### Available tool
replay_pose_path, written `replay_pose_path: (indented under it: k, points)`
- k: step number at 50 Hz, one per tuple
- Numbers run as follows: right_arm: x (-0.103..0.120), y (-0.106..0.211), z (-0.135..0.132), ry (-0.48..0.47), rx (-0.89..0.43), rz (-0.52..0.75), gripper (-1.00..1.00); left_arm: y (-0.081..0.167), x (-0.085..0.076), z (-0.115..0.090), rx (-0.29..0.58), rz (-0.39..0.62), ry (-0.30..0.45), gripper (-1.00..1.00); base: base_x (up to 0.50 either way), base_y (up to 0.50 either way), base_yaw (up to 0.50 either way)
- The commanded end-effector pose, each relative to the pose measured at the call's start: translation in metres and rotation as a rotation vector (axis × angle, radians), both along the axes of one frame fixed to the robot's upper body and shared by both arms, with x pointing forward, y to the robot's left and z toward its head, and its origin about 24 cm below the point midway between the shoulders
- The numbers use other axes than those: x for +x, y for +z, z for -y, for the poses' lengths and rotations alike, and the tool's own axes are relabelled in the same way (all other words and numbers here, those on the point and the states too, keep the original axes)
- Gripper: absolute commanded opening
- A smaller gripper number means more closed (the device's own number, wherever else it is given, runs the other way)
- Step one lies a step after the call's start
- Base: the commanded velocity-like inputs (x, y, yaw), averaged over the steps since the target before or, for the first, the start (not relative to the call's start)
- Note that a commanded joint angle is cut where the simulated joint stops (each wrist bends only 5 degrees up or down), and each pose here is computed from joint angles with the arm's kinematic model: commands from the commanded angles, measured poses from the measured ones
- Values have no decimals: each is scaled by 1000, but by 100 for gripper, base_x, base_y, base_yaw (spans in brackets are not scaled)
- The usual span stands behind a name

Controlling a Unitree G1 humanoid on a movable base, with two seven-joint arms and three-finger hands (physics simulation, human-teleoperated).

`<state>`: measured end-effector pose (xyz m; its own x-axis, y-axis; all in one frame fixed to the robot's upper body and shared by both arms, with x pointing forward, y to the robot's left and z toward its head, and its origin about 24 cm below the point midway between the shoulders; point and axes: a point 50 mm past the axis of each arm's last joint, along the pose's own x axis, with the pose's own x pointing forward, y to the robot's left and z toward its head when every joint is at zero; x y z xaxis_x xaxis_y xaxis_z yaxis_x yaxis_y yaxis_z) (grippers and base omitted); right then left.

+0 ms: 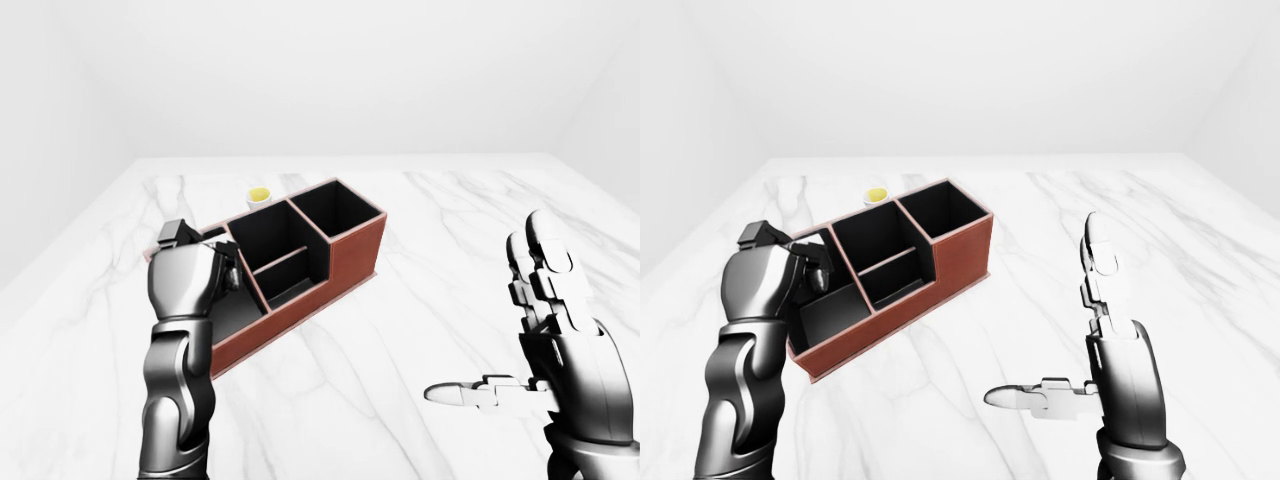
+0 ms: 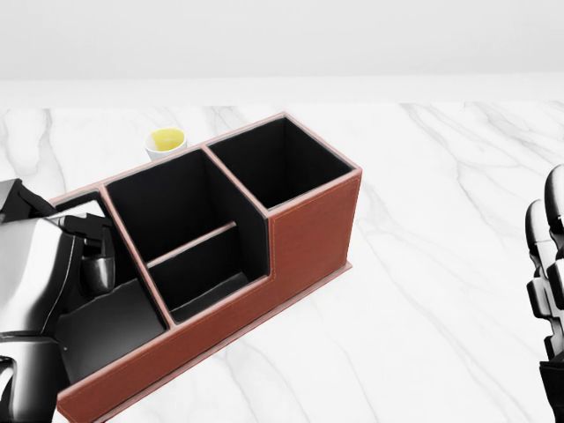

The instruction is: Pick up the book and place it in the left compartment of the caddy.

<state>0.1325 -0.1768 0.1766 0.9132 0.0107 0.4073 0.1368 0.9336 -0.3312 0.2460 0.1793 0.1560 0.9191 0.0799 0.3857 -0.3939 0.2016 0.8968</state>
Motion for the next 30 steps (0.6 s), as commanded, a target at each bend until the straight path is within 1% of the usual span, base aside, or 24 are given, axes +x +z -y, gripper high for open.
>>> replay_pose_path:
  k: [1,6,12,22,27,28,30]
  points:
    - [0,0,0,-1,-1,-2,100,-13,14,-4,138,-23,70,-100,0,0,0]
    - [-1,-2,3,-11,4,-12,100,-21,15,-3,138,-52,65,-100,0,0,0]
    - [-1,-1,1,-9,0,-9,100,-33,21,-4,148,-77,71,-100,0,0,0]
    - [0,0,0,-3,-3,-4,100,-43,28,-4,150,-103,62,-100,0,0,0]
    - [0,0,0,-3,-2,-5,100,-54,33,-6,143,-124,63,-100,0,0,0]
    - [0,0,0,-3,-2,-5,100,-56,34,-6,145,-128,64,-100,0,0,0]
    - [0,-1,0,-3,-2,-6,100,-60,39,-7,175,-136,73,-100,0,0,0]
